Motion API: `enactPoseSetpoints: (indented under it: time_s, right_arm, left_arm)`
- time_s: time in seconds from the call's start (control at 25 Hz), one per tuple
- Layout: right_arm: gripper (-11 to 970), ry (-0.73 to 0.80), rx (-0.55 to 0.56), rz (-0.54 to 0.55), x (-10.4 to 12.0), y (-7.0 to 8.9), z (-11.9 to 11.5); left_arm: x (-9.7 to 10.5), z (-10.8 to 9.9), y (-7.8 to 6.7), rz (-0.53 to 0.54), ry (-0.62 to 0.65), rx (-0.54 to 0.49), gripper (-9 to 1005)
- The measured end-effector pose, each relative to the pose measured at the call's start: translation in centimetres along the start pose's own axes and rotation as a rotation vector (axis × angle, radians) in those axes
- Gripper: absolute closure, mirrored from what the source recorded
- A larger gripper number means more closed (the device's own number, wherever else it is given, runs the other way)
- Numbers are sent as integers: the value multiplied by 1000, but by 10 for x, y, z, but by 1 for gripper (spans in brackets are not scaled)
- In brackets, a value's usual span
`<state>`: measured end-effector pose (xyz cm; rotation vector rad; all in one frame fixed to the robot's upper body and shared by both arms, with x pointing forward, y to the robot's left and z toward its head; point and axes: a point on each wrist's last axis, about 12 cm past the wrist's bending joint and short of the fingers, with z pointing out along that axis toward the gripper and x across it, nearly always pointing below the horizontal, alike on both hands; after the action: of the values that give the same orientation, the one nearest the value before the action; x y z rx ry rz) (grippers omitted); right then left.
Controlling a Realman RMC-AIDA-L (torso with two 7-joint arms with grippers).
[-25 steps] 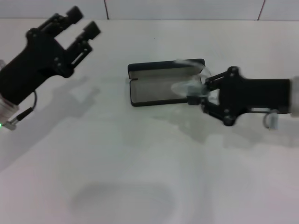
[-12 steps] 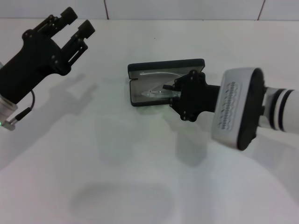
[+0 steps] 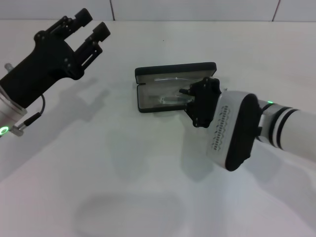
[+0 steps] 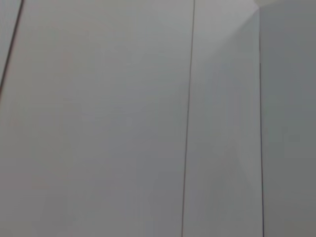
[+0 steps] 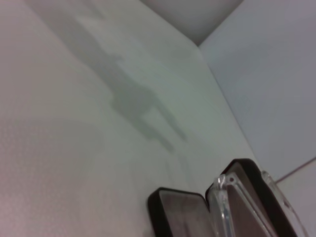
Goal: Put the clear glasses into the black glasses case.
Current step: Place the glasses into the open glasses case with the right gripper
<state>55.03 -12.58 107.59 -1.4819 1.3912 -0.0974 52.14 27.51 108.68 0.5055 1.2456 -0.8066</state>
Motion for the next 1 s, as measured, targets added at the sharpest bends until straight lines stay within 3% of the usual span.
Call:
enactPoseSetpoints:
  time_s: [0.36,1.0]
  right_arm:
    - [720,47,49,-64,1,11,10]
    - [705,63,74,-50,3,9,11]
  left_arm:
    - [2,1,-2,-7,2,6,469]
    - [4,3,-6,-16,11,34,468]
